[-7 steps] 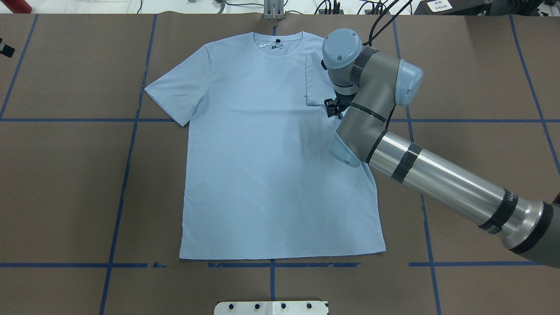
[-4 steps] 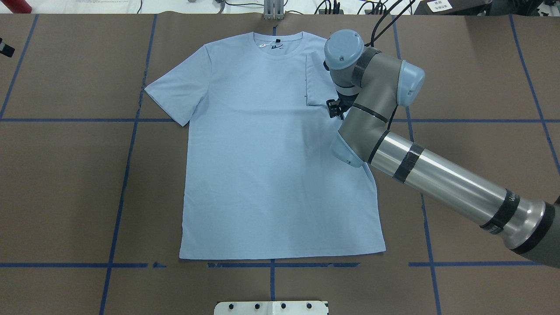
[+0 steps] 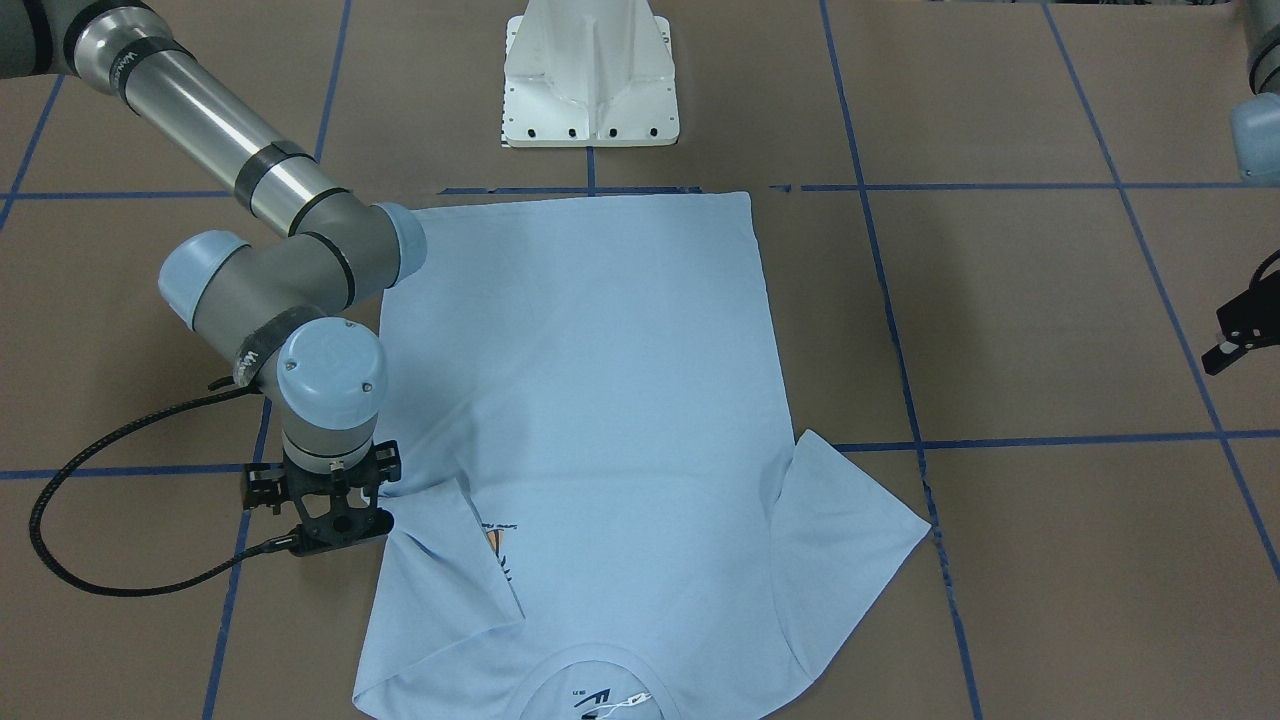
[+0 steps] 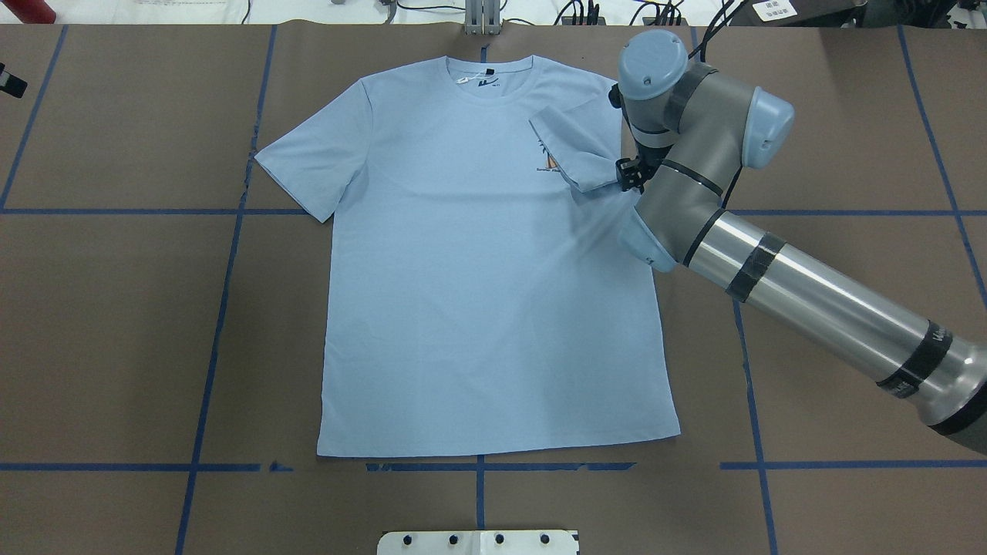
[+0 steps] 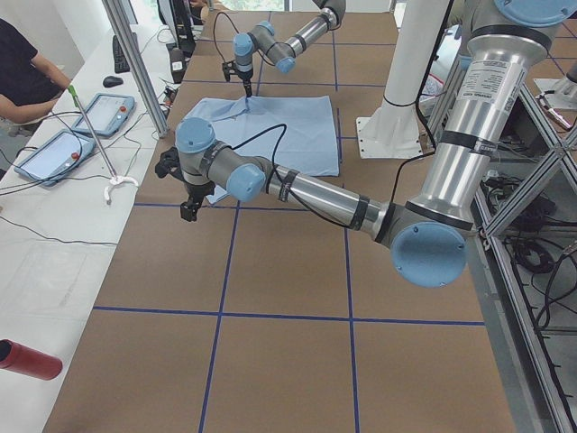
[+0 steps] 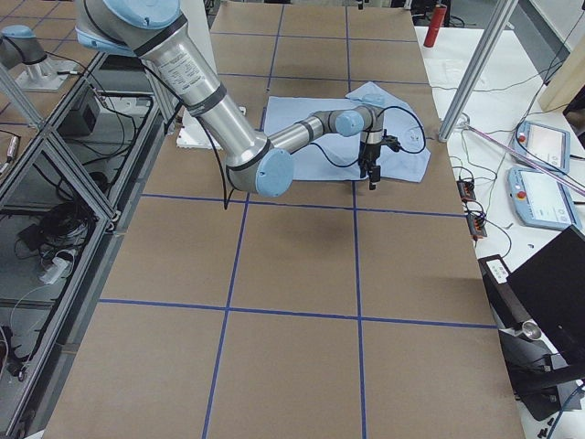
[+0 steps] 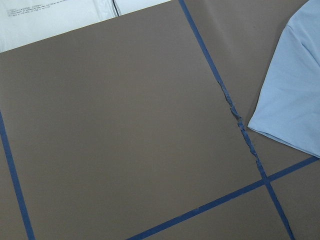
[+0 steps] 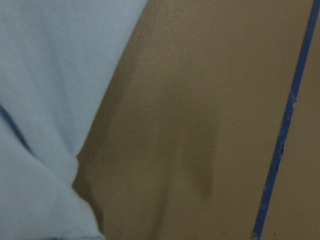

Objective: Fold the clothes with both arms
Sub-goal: 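Raise the right gripper away while the left arm moves toward the shirt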

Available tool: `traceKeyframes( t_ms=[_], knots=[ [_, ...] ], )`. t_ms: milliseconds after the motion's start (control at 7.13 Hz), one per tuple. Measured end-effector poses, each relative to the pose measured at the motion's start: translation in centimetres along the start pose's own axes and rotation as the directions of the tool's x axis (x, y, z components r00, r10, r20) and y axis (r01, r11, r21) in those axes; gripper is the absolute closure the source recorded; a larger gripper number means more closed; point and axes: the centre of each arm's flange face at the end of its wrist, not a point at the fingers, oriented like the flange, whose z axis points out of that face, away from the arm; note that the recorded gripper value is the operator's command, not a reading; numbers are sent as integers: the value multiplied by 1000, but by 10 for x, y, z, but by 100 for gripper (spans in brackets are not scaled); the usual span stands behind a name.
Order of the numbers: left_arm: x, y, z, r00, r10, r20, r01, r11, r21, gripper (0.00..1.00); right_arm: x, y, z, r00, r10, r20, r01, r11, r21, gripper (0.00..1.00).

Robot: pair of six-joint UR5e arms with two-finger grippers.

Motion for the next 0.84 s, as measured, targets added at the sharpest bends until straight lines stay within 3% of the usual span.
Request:
traceKeyframes(
  t_ms=[421, 841],
  knots=[
    [3, -1, -2, 1000, -3, -1, 3, 1000, 5, 0, 31, -13, -16, 999, 4, 33, -4, 1000, 5, 0],
    [46, -13, 32, 999, -51, -8, 51, 998, -32, 0, 70, -19, -73, 986, 22, 165, -29, 999, 43, 0]
  ],
)
